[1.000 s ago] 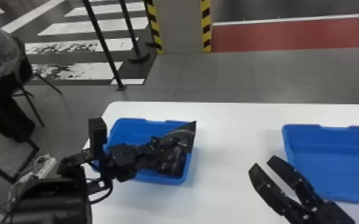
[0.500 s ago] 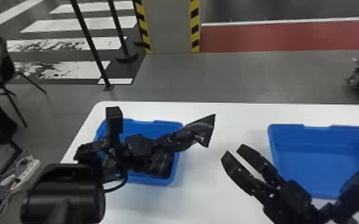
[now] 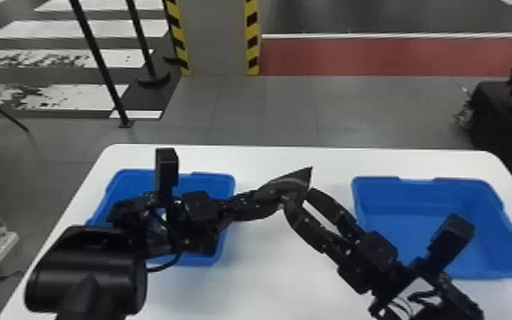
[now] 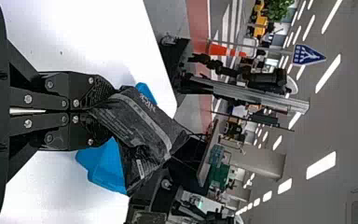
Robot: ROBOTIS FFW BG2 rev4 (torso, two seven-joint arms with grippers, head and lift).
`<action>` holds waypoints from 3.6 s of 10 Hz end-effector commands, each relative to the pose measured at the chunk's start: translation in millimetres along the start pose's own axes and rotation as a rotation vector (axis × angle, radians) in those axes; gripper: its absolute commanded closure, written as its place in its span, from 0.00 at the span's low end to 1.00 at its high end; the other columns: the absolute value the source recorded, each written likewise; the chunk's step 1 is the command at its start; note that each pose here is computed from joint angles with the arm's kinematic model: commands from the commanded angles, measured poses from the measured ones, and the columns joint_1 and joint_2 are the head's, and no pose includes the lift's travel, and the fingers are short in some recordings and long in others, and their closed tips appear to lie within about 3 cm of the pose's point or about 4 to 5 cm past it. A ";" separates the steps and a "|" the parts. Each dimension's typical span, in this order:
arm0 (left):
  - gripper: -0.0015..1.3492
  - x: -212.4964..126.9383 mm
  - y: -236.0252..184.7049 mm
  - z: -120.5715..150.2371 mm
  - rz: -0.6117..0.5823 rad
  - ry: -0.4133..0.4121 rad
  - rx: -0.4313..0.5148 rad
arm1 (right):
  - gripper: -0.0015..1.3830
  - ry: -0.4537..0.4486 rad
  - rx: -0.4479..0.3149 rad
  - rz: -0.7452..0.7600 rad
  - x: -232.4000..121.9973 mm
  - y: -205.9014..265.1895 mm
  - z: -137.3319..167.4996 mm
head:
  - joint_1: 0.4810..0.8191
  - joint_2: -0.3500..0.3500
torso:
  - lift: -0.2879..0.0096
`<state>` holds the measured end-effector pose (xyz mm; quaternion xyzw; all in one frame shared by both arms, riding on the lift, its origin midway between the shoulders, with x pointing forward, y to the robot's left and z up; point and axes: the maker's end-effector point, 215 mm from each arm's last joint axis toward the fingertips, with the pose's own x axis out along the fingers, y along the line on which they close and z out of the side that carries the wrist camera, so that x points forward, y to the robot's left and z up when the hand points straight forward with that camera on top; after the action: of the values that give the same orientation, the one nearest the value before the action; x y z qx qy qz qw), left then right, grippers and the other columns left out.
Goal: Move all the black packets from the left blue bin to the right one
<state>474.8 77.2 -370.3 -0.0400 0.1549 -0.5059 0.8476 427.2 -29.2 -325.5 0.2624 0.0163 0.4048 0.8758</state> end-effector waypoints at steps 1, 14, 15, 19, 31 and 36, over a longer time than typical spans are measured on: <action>0.90 8.7 -7.0 -4.2 -0.025 0.006 -0.015 | 0.37 0.003 0.001 -0.004 2.8 -4.2 -2.0 | 0.63 0.59 | 0.60; 0.13 -31.9 13.0 -42.4 0.088 -0.040 -0.120 | 0.93 -0.029 -0.152 -0.142 -23.6 -45.8 42.4 | 0.63 0.56 | 0.60; 0.14 -42.8 14.4 -43.5 0.101 -0.071 -0.131 | 0.93 -0.038 -0.177 -0.197 -39.1 -64.9 52.2 | 0.63 0.56 | 0.60; 0.14 -127.1 38.7 -26.7 0.266 -0.115 -0.084 | 0.93 0.020 -0.248 -0.465 -125.6 -171.4 50.5 | 0.63 0.48 | 0.60; 0.19 -240.5 101.0 -87.2 0.600 0.090 -0.095 | 0.24 -0.102 -0.414 -0.398 -123.8 -47.0 93.1 | 0.63 0.74 | 0.60; 0.19 -196.9 149.2 -102.7 0.553 0.160 -0.130 | 0.25 -0.075 -0.333 -0.395 -130.9 -31.8 64.7 | 0.63 0.83 | 0.60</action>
<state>475.2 335.4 -453.2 -0.0085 0.2528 -0.2397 0.9373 376.6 -169.7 -309.7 0.1206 -0.0319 0.2123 0.9692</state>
